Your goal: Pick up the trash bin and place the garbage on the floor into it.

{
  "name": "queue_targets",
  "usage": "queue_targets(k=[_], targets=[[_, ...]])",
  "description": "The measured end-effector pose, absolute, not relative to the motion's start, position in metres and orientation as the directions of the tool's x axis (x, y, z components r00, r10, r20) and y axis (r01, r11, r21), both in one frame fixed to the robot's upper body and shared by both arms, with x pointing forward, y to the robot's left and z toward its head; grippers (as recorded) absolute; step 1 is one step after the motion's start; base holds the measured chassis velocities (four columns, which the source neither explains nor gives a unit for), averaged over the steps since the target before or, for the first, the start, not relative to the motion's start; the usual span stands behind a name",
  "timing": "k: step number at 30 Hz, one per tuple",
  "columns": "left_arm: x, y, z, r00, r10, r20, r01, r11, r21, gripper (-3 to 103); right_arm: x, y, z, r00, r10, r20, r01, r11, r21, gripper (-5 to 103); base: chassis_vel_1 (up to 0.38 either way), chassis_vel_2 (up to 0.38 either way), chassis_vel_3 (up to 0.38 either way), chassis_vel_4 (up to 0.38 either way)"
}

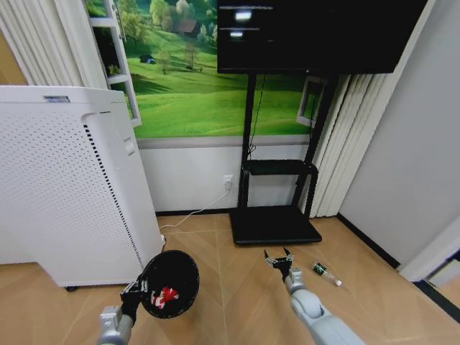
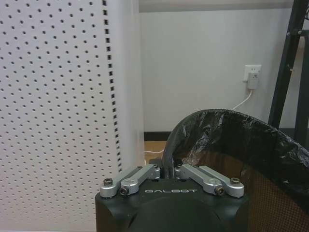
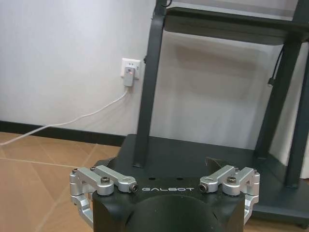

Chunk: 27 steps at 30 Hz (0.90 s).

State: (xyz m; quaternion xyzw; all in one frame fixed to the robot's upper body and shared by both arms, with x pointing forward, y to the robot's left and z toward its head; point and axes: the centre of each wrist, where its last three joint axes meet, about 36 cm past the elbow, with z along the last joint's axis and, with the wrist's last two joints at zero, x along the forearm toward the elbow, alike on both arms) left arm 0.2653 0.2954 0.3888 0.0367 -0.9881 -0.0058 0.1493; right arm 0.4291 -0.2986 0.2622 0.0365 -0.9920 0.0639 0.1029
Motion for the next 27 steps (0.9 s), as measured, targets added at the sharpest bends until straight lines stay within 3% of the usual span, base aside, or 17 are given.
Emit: queue_targets(k=[10, 27], targets=[[0.269, 0.298, 0.386, -0.952, -0.080, 0.295, -0.076, 0.997, 0.027, 7, 0.432, -0.297, 0.262, -0.970, -0.106, 0.220, -0.130, 0.987, -0.097, 100, 0.069, 0.060, -0.068, -0.059], [0.274, 0.299, 0.381, -0.953, -0.086, 0.292, -0.083, 0.996, 0.021, 7, 0.442, -0.296, 0.255, -0.965, -0.100, 0.242, -0.128, 0.986, -0.102, 100, -0.129, -0.126, 0.120, 0.118]])
